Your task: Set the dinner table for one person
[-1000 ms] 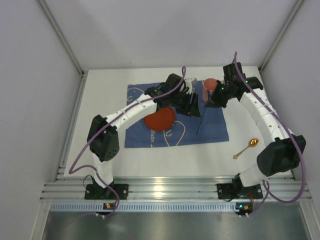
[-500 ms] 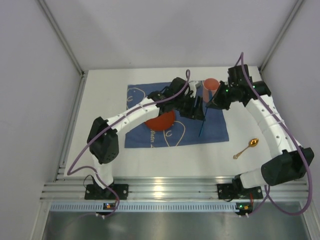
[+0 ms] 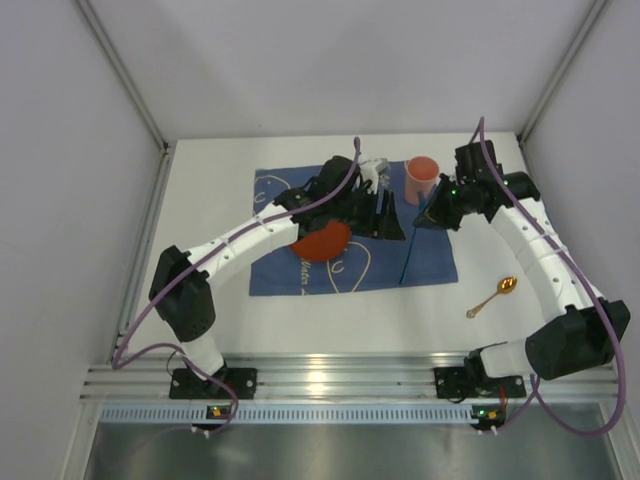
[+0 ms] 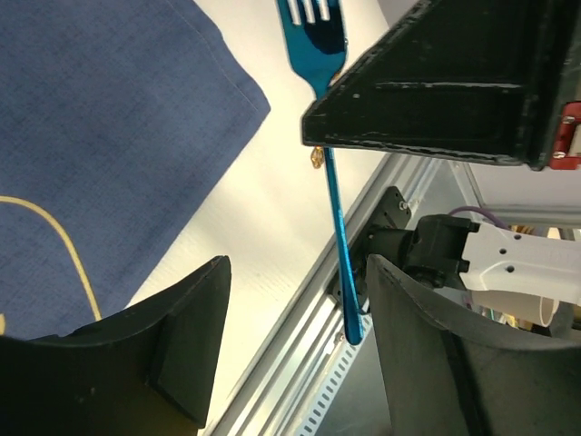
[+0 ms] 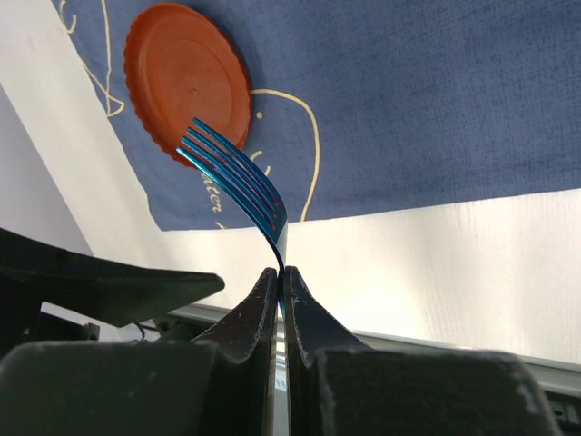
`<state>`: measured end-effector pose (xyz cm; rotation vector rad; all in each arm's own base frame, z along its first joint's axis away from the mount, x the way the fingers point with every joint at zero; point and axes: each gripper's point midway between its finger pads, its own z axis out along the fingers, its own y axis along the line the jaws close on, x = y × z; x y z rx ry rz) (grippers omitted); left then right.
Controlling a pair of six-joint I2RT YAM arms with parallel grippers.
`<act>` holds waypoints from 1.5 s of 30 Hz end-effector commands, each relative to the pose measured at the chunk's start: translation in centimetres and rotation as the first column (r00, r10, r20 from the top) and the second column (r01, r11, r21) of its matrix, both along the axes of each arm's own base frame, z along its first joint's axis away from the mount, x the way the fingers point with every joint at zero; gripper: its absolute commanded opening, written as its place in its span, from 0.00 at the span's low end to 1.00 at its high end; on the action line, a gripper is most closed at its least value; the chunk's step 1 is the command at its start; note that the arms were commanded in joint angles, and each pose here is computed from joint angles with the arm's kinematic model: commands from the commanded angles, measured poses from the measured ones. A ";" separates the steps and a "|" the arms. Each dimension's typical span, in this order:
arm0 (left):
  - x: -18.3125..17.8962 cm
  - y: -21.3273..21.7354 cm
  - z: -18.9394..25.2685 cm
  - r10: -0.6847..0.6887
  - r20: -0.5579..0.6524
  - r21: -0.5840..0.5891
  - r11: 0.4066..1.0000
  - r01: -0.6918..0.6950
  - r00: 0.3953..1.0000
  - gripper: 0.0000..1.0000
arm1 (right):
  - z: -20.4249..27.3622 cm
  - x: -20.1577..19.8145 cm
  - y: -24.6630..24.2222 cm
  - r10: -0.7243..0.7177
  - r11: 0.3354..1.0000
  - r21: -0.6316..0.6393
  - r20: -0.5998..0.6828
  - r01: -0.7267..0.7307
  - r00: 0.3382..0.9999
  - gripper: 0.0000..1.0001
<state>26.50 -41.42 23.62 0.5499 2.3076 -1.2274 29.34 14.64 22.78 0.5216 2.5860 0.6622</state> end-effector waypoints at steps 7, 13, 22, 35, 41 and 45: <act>-2.7 -3.8 1.4 -0.149 0.009 -0.103 0.983 0.149 0.989 0.61 | 1.6 0.0 0.7 0.016 0.999 0.030 0.072 -0.018 0.997 0.00; -2.8 -5.0 -0.2 -0.176 -0.006 -0.054 0.983 0.175 0.984 0.52 | 2.5 0.1 0.9 0.021 0.999 0.045 0.089 -0.025 0.996 0.00; -2.1 -4.8 -0.7 -0.134 0.008 0.004 0.991 0.134 0.991 0.00 | 2.7 0.2 1.3 0.038 0.997 0.061 0.094 -0.044 0.995 0.00; 3.7 14.7 -8.0 0.239 0.103 0.477 0.840 -0.259 0.966 0.00 | 2.7 1.2 1.2 0.081 0.996 0.017 0.108 -0.083 0.991 0.81; 6.9 25.6 -10.7 0.409 0.169 0.632 0.653 -0.417 0.897 0.00 | 1.2 0.4 1.1 0.097 0.995 0.016 0.075 -0.099 0.992 0.82; 8.1 28.4 -13.1 0.422 0.231 0.733 0.517 -0.442 0.877 0.00 | 0.6 -0.1 0.8 0.109 0.994 0.006 0.053 -0.109 0.993 0.81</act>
